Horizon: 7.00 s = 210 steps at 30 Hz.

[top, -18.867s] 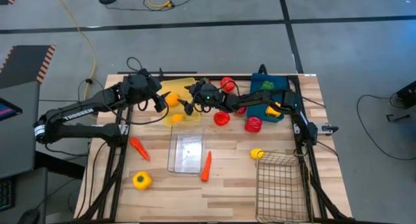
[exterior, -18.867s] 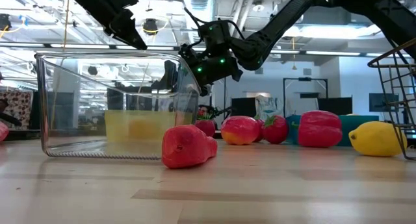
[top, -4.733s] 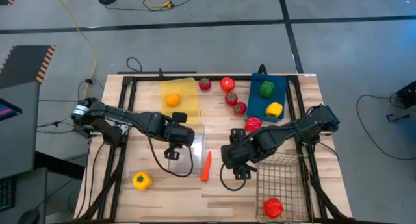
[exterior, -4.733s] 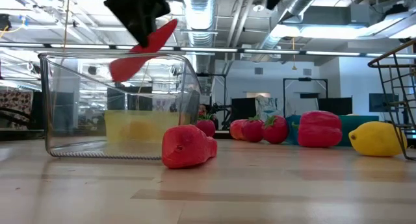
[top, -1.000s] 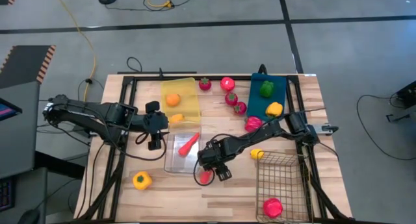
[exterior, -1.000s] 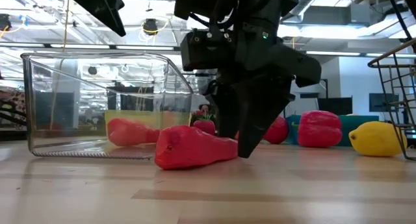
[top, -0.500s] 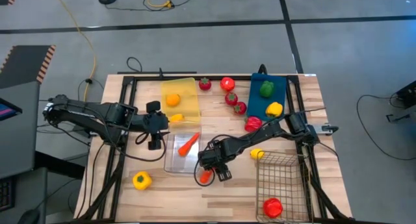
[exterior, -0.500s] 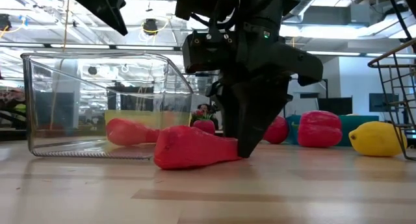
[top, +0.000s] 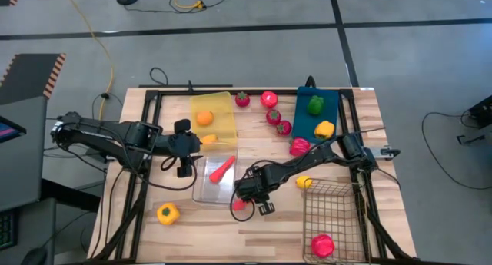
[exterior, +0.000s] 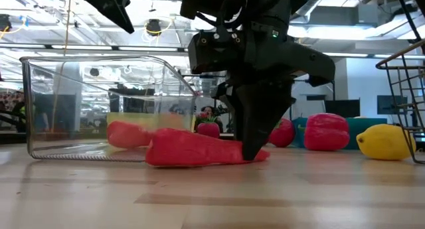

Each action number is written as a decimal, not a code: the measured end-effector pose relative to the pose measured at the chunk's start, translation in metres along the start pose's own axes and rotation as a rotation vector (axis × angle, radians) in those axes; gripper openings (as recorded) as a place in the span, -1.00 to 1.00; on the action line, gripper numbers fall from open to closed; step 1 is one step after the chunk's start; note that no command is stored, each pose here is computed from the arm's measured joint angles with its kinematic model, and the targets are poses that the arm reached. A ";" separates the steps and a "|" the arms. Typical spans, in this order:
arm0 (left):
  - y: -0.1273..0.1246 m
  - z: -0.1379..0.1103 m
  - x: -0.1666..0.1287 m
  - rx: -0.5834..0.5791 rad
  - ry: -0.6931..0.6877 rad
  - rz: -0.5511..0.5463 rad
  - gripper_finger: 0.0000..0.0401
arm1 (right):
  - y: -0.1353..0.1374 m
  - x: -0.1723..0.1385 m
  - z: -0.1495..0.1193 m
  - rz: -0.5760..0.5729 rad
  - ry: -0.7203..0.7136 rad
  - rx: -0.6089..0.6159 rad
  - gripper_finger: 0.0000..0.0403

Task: Sort produce into baskets
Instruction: Put the carrot into the transparent bin, then put the middle red tomato into the wire basket

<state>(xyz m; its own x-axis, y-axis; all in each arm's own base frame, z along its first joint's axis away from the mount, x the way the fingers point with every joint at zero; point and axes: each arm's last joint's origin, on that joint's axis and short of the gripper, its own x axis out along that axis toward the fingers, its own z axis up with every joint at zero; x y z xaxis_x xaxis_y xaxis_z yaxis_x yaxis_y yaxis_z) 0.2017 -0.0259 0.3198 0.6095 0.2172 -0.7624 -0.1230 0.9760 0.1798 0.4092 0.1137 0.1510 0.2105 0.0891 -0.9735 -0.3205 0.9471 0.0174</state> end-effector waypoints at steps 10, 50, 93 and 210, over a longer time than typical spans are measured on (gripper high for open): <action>0.000 0.000 0.000 0.002 0.000 0.000 -0.03 | 0.010 -0.042 -0.007 0.010 0.000 -0.018 -0.50; 0.033 -0.046 -0.063 -0.061 -0.323 0.158 -0.03 | -0.096 -0.098 0.022 -0.208 -0.591 0.158 -0.44; 0.030 -0.057 -0.046 -0.137 -0.305 0.227 -0.03 | -0.152 -0.176 -0.063 -0.280 -0.315 0.363 0.35; 0.031 -0.057 -0.046 -0.127 -0.304 0.248 -0.03 | -0.217 -0.080 -0.097 -0.195 0.418 0.404 -0.38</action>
<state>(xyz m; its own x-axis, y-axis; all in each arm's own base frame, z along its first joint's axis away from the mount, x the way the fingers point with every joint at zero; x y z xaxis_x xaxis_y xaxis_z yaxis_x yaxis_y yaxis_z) 0.1255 -0.0051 0.3248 0.7506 0.4499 -0.4839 -0.3791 0.8931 0.2423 0.3723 -0.1289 0.2034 -0.1768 -0.1488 -0.9729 0.0805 0.9830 -0.1650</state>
